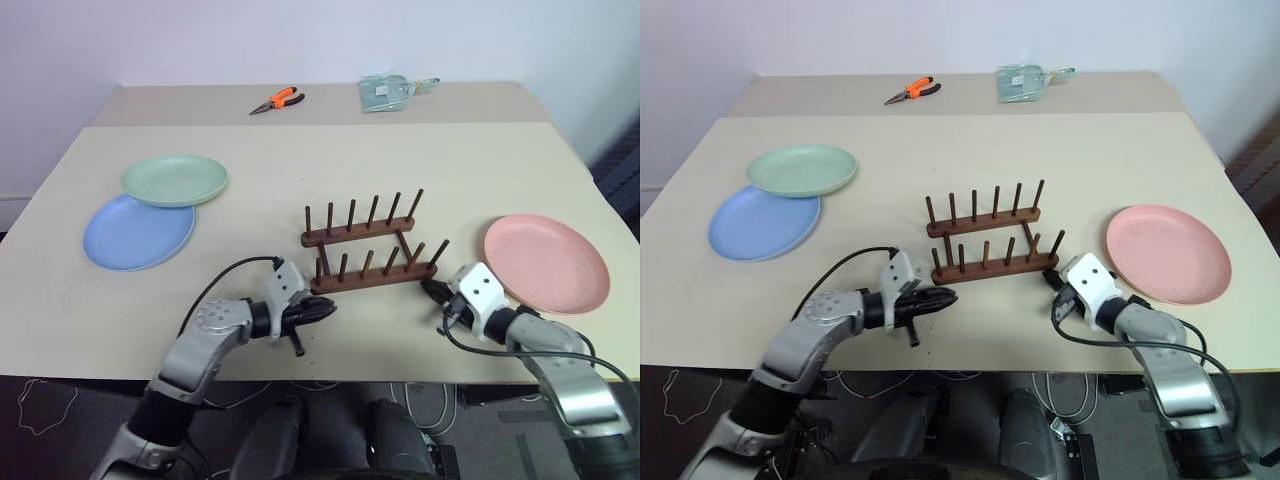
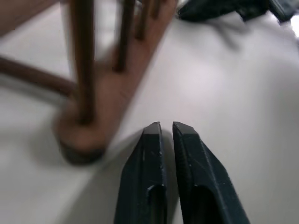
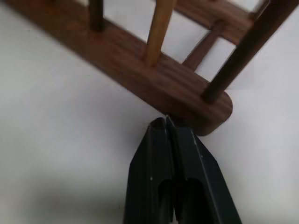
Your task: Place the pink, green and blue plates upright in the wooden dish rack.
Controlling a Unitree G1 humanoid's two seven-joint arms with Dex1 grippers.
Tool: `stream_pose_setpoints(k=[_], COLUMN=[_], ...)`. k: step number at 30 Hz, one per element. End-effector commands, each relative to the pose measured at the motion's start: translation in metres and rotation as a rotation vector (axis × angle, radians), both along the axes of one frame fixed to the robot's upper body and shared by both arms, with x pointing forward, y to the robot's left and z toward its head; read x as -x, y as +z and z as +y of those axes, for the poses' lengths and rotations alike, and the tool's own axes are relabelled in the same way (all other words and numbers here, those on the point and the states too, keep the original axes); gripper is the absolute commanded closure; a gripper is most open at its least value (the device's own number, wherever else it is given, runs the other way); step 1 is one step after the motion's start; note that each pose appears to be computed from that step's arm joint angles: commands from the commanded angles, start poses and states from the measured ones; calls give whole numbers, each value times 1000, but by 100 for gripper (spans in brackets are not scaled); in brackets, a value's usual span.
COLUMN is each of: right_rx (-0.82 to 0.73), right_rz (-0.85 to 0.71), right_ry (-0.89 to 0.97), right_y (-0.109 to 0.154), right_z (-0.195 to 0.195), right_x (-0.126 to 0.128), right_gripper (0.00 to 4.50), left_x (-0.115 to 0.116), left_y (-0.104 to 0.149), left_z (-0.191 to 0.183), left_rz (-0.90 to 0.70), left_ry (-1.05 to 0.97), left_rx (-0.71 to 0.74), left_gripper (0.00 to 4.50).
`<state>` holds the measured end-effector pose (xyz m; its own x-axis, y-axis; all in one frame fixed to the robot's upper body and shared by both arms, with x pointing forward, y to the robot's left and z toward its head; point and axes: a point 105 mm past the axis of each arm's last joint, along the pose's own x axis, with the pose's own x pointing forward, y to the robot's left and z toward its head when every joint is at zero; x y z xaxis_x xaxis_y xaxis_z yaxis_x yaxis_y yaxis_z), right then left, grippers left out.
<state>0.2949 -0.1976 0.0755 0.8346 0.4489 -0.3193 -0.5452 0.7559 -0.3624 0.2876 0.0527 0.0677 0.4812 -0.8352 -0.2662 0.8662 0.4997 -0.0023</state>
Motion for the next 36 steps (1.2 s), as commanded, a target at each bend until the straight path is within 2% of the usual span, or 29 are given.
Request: stream_pose_setpoints(k=[1, 9, 12, 13, 15, 18, 21, 25, 28, 30, 33, 34, 36], right_rx=[18, 17, 41, 47, 55, 128, 173, 240, 184, 179, 197, 199, 211], right_rz=[2, -49, -83, -104, -150, -161, -122, -65, -42, -46, -63, -75, -133], right_ry=[-59, -92, -63, -61, -82, -126, -210, -331, -422, -432, -436, -437, -426], right_y=[-11, 1, 21, 30, 48, 55, 48, 28, 17, 17, 20, 22, 35], right_z=[4, 10, -4, -9, -21, -40, -59, -80, -86, -86, -86, -86, -83], right_x=[-13, -34, -24, -21, -12, 0, 9, 8, 2, 0, -3, -5, -10], right_gripper=[450, 450, 371, 332, 225, 78, 78, 78, 166, 261, 429, 444, 444], left_x=[-33, -53, -51, -49, -44, -34, -23, -14, -16, -15, -11, -11, -10], left_y=[-12, -13, -10, -8, -1, 15, 34, 44, 48, 52, 55, 55, 56], left_z=[25, 31, 28, 27, 23, 13, 0, -11, -14, -14, -14, -14, -12], left_rz=[-44, -66, -77, -81, -89, -102, -106, -129, -146, -149, -155, -156, -158], left_ry=[268, 375, 345, 333, 290, 216, 130, 41, 31, 24, 8, 7, 8], left_rx=[-71, -50, -29, -17, 36, 137, 246, 258, 252, 262, 266, 265, 262], left_gripper=[413, 413, 419, 419, 419, 419, 419, 419, 419, 419, 419, 419, 419])
